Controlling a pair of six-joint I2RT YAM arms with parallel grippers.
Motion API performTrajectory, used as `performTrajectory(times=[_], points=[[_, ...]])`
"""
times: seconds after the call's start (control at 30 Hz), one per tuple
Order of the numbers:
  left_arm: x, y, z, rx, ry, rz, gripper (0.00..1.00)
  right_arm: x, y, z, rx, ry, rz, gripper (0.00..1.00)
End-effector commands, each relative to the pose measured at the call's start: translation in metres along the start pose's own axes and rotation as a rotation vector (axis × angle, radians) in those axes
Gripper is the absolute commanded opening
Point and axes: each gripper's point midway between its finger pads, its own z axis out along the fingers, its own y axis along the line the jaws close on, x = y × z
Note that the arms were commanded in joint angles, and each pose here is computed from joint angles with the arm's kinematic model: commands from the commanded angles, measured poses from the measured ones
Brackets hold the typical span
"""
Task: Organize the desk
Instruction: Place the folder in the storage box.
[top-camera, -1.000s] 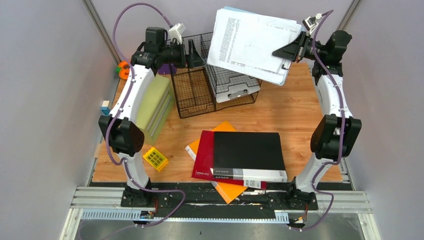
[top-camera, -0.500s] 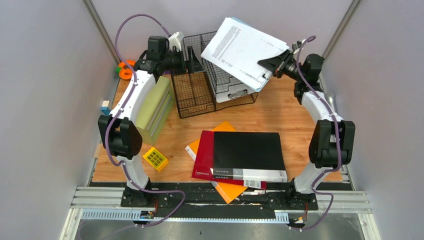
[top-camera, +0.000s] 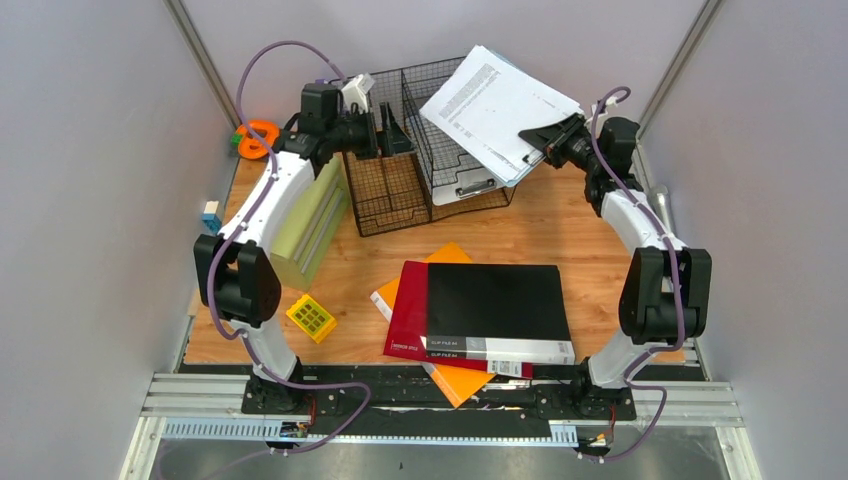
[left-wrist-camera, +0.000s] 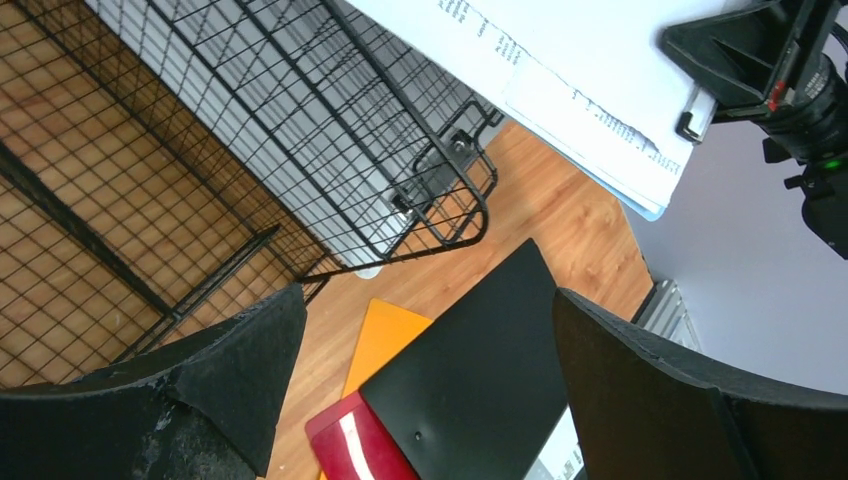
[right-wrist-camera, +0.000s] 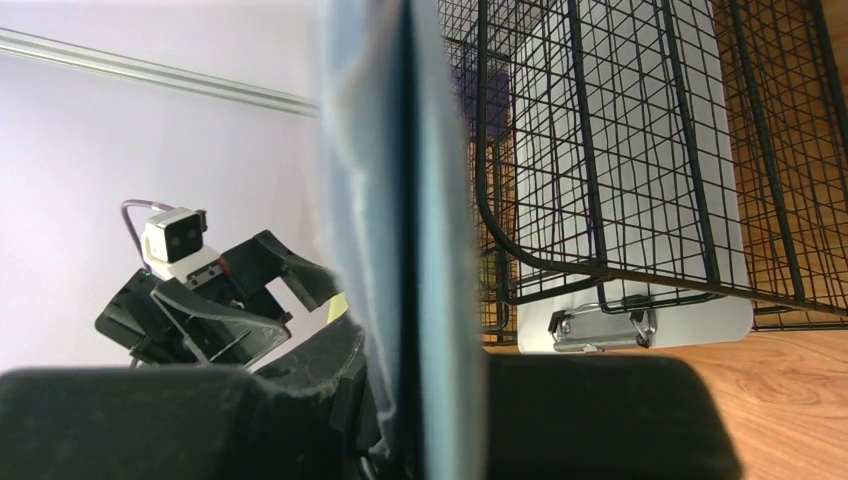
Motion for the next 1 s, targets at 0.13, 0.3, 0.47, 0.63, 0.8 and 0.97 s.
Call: performTrajectory(times=[0.13, 0.3, 0.47, 0.63, 0.8, 0.97], points=[[-0.017, -0.050, -0.008, 0.078, -0.069, 0.115, 1.00, -0.009, 0.030, -0.006, -0.022, -0.056, -0.064, 0.00], [-0.016, -0.064, -0.007, 0.088, -0.073, 0.157, 1.00, 0.001, 0.025, -0.002, 0.007, -0.036, -0.065, 0.18], [-0.001, -0.085, -0.001, 0.120, -0.044, 0.212, 1.00, 0.026, 0.035, 0.005, 0.001, 0.033, -0.070, 0.44], [0.020, -0.103, 0.007, 0.147, -0.004, 0.231, 1.00, 0.047, 0.048, 0.006, -0.019, 0.097, -0.084, 0.57], [0.036, -0.118, 0.009, 0.156, 0.016, 0.279, 1.00, 0.063, 0.056, 0.001, -0.037, 0.137, -0.108, 0.75], [0.034, -0.118, -0.002, 0.108, -0.026, 0.355, 1.00, 0.067, 0.056, -0.006, -0.034, 0.156, -0.178, 0.88]])
